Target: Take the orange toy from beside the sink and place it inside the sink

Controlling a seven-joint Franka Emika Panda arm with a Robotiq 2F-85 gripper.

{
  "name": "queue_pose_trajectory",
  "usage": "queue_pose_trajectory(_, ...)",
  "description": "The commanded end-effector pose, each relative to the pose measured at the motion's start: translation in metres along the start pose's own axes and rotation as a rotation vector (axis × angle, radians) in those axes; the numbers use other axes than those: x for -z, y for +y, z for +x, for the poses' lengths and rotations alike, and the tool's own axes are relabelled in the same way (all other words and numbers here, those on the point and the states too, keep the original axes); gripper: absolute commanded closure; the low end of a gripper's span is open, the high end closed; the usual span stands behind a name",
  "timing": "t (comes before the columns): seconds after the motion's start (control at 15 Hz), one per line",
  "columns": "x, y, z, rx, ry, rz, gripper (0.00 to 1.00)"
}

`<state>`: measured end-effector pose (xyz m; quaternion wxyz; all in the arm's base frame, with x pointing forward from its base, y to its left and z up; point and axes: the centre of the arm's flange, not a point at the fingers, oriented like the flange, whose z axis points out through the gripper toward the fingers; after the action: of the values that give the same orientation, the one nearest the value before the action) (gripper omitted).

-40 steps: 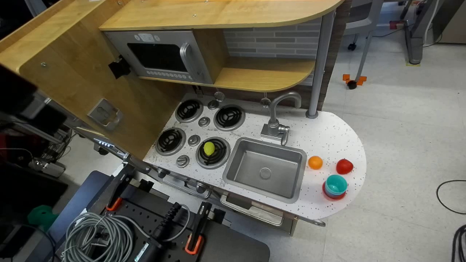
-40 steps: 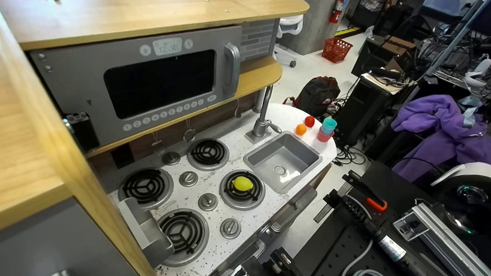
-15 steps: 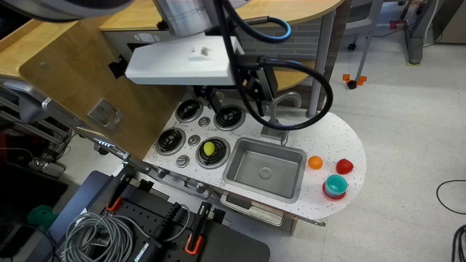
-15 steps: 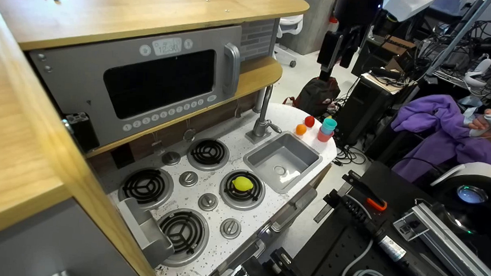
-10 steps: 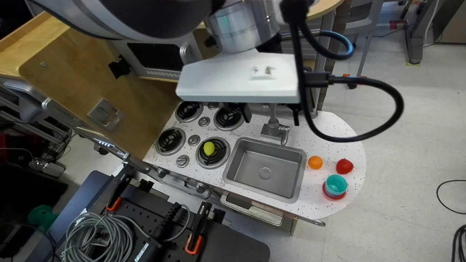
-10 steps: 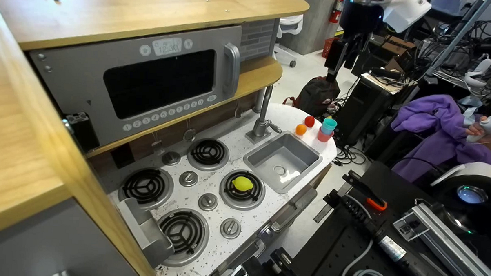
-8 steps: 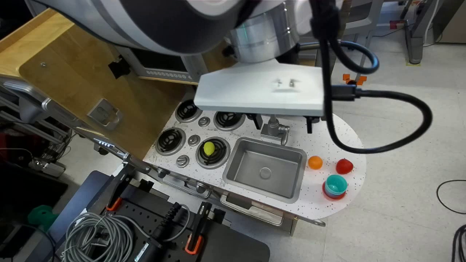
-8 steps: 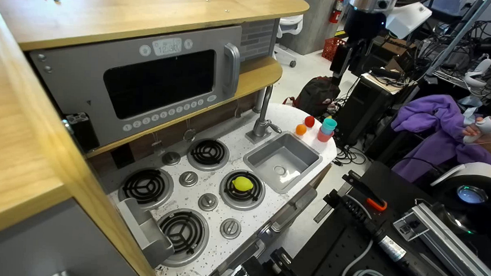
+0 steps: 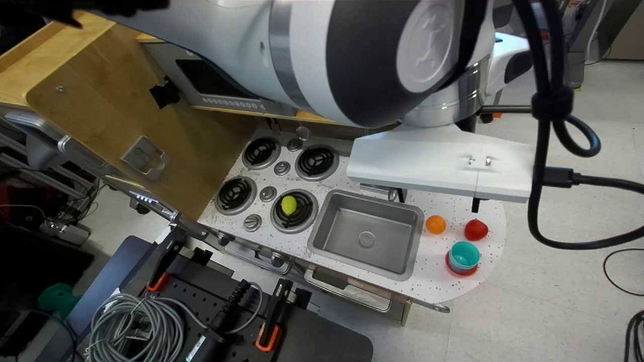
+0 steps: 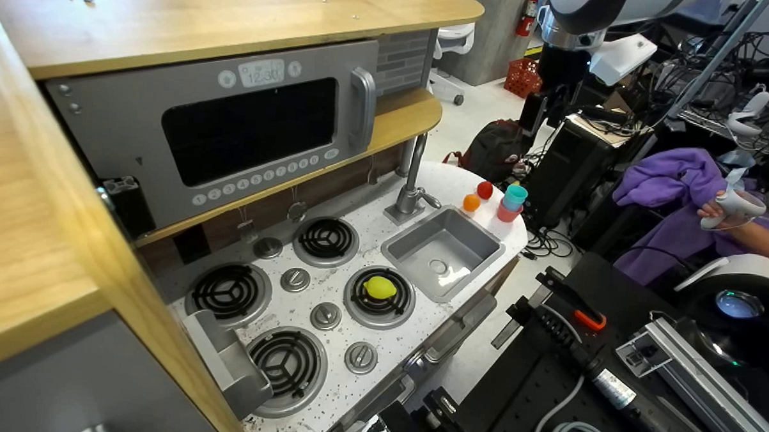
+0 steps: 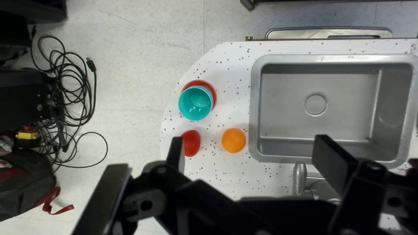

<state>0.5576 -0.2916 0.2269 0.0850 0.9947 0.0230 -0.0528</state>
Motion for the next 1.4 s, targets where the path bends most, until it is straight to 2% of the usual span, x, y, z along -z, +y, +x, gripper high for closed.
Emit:
queue_pose_trajectory(0.0, -0.025, 0.017, 0.036, 0.014, -0.001, 0.019, 0.0)
queue_pose_trajectory(0.87, -0.103, 0.007, 0.097, 0.061, -0.058, 0.047, 0.0)
queue_pose_trajectory(1.33, -0.15, 0.001, 0.117, 0.109, -0.109, 0.017, 0.0)
